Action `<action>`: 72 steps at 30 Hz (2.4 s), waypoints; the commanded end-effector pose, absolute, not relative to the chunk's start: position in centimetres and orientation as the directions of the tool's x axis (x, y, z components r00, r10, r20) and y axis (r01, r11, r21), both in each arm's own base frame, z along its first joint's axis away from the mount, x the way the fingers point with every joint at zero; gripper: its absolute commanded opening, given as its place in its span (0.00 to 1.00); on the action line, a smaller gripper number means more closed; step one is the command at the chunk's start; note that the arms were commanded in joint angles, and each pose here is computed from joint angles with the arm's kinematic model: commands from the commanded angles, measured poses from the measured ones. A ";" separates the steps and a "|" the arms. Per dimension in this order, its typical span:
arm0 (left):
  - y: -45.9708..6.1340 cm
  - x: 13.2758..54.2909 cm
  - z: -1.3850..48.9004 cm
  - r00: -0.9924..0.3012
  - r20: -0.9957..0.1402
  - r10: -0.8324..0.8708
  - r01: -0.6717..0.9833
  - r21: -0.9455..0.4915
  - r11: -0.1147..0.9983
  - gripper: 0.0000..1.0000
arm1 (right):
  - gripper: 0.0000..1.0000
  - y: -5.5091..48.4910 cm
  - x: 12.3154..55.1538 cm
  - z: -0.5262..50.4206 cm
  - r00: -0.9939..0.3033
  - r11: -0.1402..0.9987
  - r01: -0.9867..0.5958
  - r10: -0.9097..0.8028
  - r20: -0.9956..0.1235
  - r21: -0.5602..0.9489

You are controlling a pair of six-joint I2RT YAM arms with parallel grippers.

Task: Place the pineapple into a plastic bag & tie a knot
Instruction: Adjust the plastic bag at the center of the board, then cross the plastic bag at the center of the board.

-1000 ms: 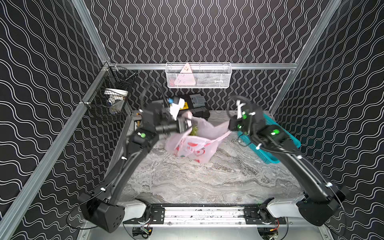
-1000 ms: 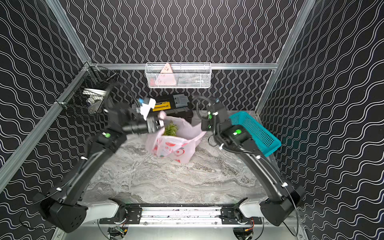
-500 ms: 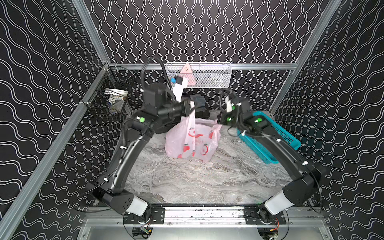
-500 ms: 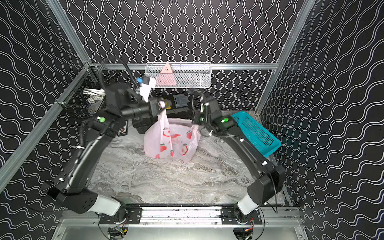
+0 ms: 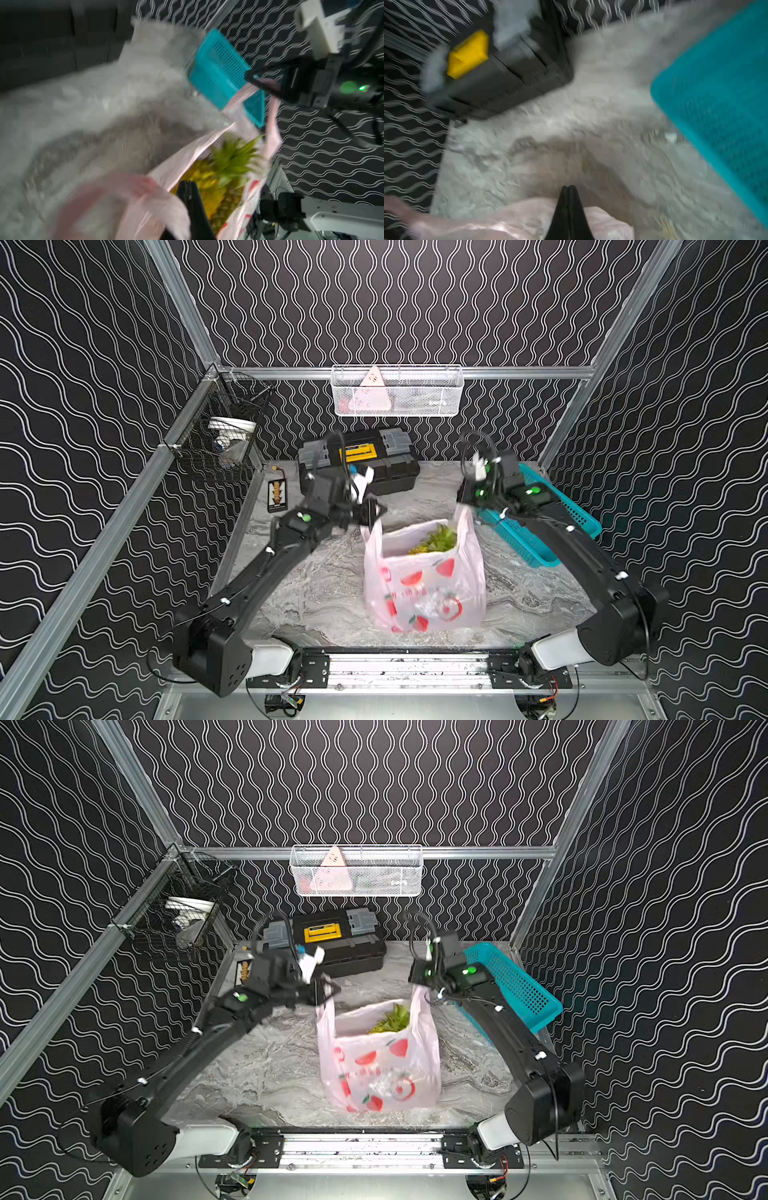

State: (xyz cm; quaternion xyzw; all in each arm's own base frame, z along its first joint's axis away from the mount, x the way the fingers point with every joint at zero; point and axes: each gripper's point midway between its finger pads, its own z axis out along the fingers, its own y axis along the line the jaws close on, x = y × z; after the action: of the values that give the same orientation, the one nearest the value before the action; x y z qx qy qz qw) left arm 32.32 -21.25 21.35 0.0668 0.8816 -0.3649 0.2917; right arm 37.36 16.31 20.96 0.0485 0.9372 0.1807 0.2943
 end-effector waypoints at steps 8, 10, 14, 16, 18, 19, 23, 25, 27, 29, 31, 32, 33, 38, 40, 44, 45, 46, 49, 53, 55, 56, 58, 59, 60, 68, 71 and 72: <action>-21.1 33.5 33.5 -0.570 -0.814 -0.107 0.531 -0.465 0.708 0.00 | 0.00 18.1 38.1 32.5 -0.696 0.861 -0.153 0.254 -0.671 0.485; -20.8 33.3 36.9 -0.509 -0.855 -0.105 0.561 -0.422 0.712 0.00 | 0.00 17.4 37.7 36.6 -0.636 0.859 -0.178 0.272 -0.722 0.481; -20.0 32.7 41.4 -0.415 -0.904 -0.104 0.588 -0.353 0.727 0.00 | 0.00 16.0 36.4 42.1 -0.533 0.864 -0.208 0.292 -0.794 0.458; -20.0 32.5 42.4 -0.394 -0.914 -0.094 0.601 -0.334 0.726 0.00 | 0.00 15.6 36.0 43.3 -0.515 0.869 -0.214 0.287 -0.808 0.446; -20.0 32.2 42.8 -0.388 -0.917 -0.095 0.608 -0.332 0.721 0.00 | 0.00 15.3 36.0 43.1 -0.515 0.877 -0.202 0.284 -0.809 0.436; -20.0 32.3 42.7 -0.388 -0.917 -0.095 0.608 -0.332 0.721 0.00 | 0.00 15.4 36.0 42.8 -0.518 0.874 -0.205 0.284 -0.807 0.440; -20.4 32.5 40.3 -0.433 -0.897 -0.093 0.600 -0.363 0.713 0.00 | 0.00 15.8 36.6 40.6 -0.547 0.874 -0.189 0.285 -0.787 0.447; -20.5 32.3 39.0 -0.460 -0.883 -0.095 0.596 -0.386 0.704 0.00 | 0.00 16.3 36.9 39.8 -0.568 0.871 -0.192 0.278 -0.775 0.453; -20.4 31.8 39.2 -0.456 -0.884 -0.104 0.598 -0.391 0.700 0.00 | 0.00 16.3 37.0 41.1 -0.554 0.873 -0.202 0.271 -0.787 0.443; -19.9 31.3 40.6 -0.428 -0.897 -0.110 0.599 -0.373 0.708 0.00 | 0.00 16.3 37.2 43.7 -0.513 0.870 -0.226 0.277 -0.812 0.439; -19.6 31.1 41.7 -0.407 -0.907 -0.104 0.601 -0.352 0.717 0.00 | 0.00 16.2 37.4 45.4 -0.495 0.873 -0.238 0.268 -0.827 0.425; -19.6 31.0 41.8 -0.407 -0.909 -0.097 0.603 -0.346 0.719 0.00 | 0.00 16.4 37.7 45.1 -0.507 0.877 -0.235 0.256 -0.823 0.418; -19.6 31.1 41.5 -0.410 -0.907 -0.091 0.602 -0.345 0.720 0.00 | 0.00 16.7 38.0 44.4 -0.527 0.877 -0.234 0.249 -0.813 0.420; -20.4 31.7 37.5 -0.478 -0.876 -0.067 0.596 -0.379 0.708 0.00 | 0.00 17.7 38.4 36.8 -0.635 0.865 -0.185 0.257 -0.728 0.467; -20.7 31.6 36.3 -0.496 -0.866 -0.059 0.604 -0.393 0.693 0.00 | 0.00 17.7 38.1 34.8 -0.661 0.866 -0.167 0.256 -0.706 0.471; -21.2 31.1 36.8 -0.488 -0.872 -0.050 0.637 -0.395 0.662 0.00 | 0.14 17.6 37.6 36.5 -0.645 0.863 -0.198 0.242 -0.724 0.465; -21.3 30.9 37.2 -0.479 -0.876 -0.051 0.647 -0.391 0.655 0.00 | 0.22 17.6 37.5 37.7 -0.626 0.860 -0.214 0.243 -0.741 0.463; -21.4 30.8 37.6 -0.470 -0.881 -0.049 0.656 -0.386 0.649 0.00 | 0.34 17.4 37.4 39.3 -0.597 0.859 -0.231 0.246 -0.763 0.458; -21.4 30.8 38.1 -0.466 -0.884 -0.037 0.664 -0.377 0.646 0.11 | 0.58 17.6 36.8 43.1 -0.536 0.847 -0.292 0.239 -0.810 0.443; -21.5 30.8 38.2 -0.470 -0.882 -0.034 0.666 -0.380 0.642 0.39 | 0.69 20.3 35.2 46.3 -0.502 0.778 -0.450 0.185 -0.845 0.438; -21.5 30.9 38.4 -0.468 -0.882 -0.043 0.663 -0.383 0.643 0.55 | 0.72 23.2 33.8 46.6 -0.529 0.690 -0.556 0.138 -0.838 0.464; -21.6 30.9 38.6 -0.465 -0.884 -0.049 0.666 -0.386 0.638 0.58 | 0.74 24.1 33.5 46.2 -0.546 0.649 -0.590 0.116 -0.829 0.480; -21.7 30.9 39.0 -0.460 -0.886 -0.058 0.671 -0.390 0.630 0.63 | 0.81 27.0 32.5 44.3 -0.578 0.604 -0.630 0.055 -0.814 0.488; -21.5 31.0 39.1 -0.459 -0.886 -0.062 0.664 -0.388 0.639 0.63 | 0.84 27.6 32.6 43.3 -0.581 0.615 -0.628 0.039 -0.813 0.478; -21.1 31.1 39.1 -0.459 -0.886 -0.067 0.643 -0.383 0.663 0.63 | 0.87 28.0 33.0 42.2 -0.585 0.622 -0.622 0.036 -0.811 0.476; -14.4 32.4 38.0 -0.437 -0.890 -0.133 0.404 -0.326 0.855 0.73 | 0.99 33.6 34.6 39.2 -0.623 0.530 -0.679 -0.052 -0.780 0.507; -12.8 32.4 37.5 -0.450 -0.879 -0.156 0.384 -0.348 0.855 0.73 | 1.00 35.0 34.5 39.2 -0.607 0.502 -0.709 -0.076 -0.791 0.495; -12.3 32.5 37.3 -0.455 -0.875 -0.166 0.381 -0.360 0.851 0.73 | 1.00 35.3 34.6 39.0 -0.608 0.500 -0.711 -0.083 -0.790 0.495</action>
State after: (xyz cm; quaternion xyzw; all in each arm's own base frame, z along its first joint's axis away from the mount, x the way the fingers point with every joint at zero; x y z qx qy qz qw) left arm 32.56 -13.02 37.57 0.0735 0.8104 -0.2565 0.5216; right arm 34.58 34.22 37.90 -0.2270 0.8072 0.4181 0.3493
